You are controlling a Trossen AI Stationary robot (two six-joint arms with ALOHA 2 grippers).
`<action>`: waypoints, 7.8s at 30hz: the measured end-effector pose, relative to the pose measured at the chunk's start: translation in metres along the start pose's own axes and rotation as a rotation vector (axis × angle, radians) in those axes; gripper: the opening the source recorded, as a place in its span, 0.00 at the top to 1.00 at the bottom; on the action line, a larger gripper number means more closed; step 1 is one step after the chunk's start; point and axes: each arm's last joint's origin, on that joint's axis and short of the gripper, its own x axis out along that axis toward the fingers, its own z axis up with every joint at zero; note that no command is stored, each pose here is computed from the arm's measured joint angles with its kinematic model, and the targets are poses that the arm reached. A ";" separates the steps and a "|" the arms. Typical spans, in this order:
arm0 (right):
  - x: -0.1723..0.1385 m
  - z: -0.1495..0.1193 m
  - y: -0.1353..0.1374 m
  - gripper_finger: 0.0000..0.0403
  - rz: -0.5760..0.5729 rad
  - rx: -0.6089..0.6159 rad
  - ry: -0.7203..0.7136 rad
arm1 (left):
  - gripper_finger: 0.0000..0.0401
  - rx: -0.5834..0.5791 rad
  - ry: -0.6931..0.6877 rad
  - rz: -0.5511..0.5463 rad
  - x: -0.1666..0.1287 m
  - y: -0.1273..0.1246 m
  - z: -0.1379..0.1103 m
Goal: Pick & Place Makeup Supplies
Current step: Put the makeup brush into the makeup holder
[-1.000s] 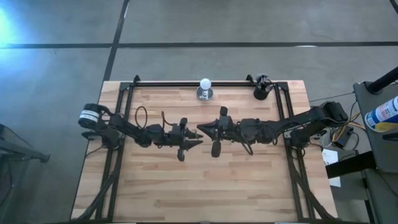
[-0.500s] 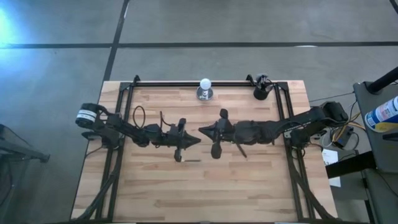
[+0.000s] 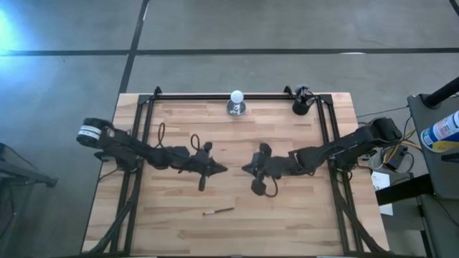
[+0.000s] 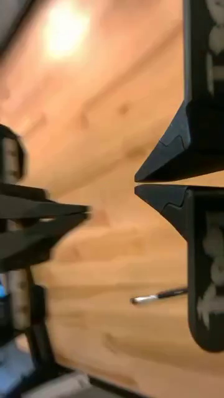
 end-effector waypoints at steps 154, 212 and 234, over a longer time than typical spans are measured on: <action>-0.002 0.007 -0.002 0.83 0.155 -0.079 -0.383 | 0.97 0.064 0.020 0.181 0.041 -0.034 0.099; -0.134 -0.069 -0.249 0.96 -0.816 0.021 -0.769 | 1.00 -0.031 -0.199 0.350 -0.050 0.081 0.043; -0.076 -0.064 -0.293 0.96 -1.327 0.235 -0.653 | 1.00 -0.036 -0.202 0.346 -0.057 0.079 0.032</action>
